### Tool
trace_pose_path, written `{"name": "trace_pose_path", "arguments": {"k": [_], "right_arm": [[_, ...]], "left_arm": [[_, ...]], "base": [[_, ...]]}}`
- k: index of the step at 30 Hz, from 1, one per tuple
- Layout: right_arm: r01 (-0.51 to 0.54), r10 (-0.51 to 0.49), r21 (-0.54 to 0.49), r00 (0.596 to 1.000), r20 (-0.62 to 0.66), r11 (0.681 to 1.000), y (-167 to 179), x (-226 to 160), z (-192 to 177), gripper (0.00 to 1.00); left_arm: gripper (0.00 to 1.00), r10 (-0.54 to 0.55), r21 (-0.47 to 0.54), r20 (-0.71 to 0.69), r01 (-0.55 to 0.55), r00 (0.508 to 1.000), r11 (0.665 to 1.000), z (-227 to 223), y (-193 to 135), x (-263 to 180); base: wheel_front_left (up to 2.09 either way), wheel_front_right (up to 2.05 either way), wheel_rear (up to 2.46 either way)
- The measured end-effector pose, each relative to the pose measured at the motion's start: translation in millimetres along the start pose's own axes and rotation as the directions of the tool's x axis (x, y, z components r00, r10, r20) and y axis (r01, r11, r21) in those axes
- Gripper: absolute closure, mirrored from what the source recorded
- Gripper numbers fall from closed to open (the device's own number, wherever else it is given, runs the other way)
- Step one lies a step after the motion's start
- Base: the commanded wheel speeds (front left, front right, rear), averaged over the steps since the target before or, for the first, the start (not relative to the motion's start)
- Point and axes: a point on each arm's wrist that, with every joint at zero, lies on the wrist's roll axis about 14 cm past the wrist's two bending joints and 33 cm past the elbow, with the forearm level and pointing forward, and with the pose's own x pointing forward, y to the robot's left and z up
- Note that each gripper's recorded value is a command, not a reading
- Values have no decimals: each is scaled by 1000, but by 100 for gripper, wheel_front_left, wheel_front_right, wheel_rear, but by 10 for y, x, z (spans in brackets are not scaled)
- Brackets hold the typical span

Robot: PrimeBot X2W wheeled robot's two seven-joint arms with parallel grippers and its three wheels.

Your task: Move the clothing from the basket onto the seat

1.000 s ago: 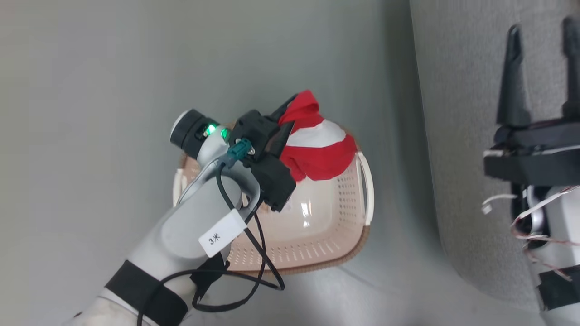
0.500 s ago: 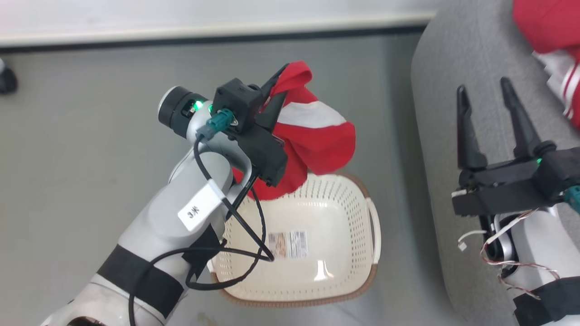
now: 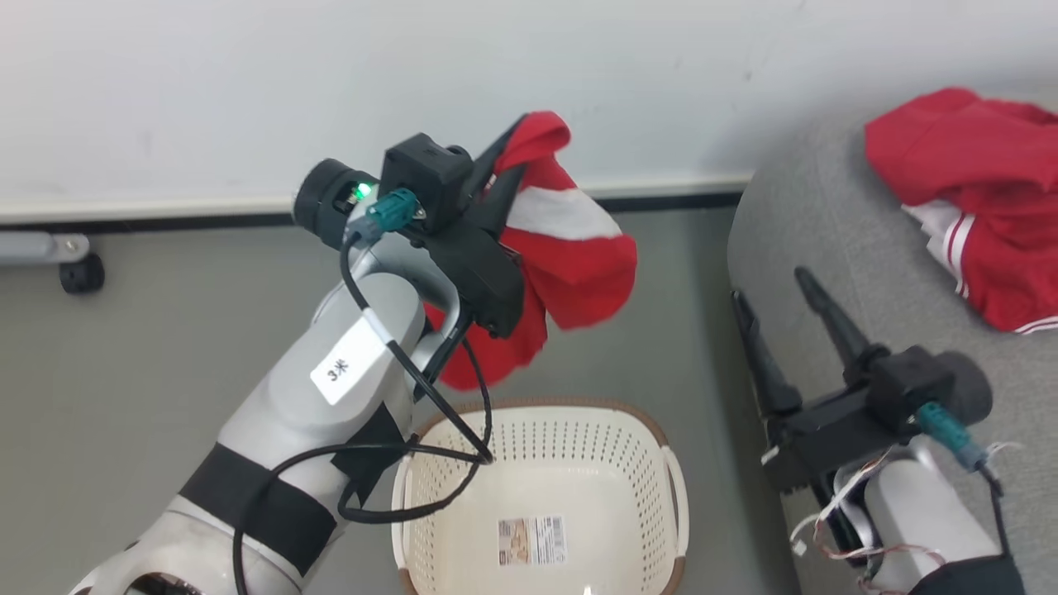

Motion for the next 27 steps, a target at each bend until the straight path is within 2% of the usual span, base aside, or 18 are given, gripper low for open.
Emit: {"name": "trace_pose_path", "arguments": {"k": [7,16,26,27], "right_arm": [[-93,90,-44,995,-52,995,302,-181,-28,0],[-185,179,-89,982,-66,979,626,-352,34,0],[-274,267,-165,962,-63,948,867,-245,145,0],[-280,274,-170,960,-56,945,892,-219,179,38]], "left_arm": [[100,-50,23,52,49,997,999,361,-286,-156],[100,-129,55,88,124,988,991,594,-745,-407],[100,-137,64,94,131,986,989,679,-869,-584],[100,-138,64,92,133,986,989,683,-884,-592]], "base": [[0,0,0],[0,0,0],[0,0,0],[0,0,0]]}}
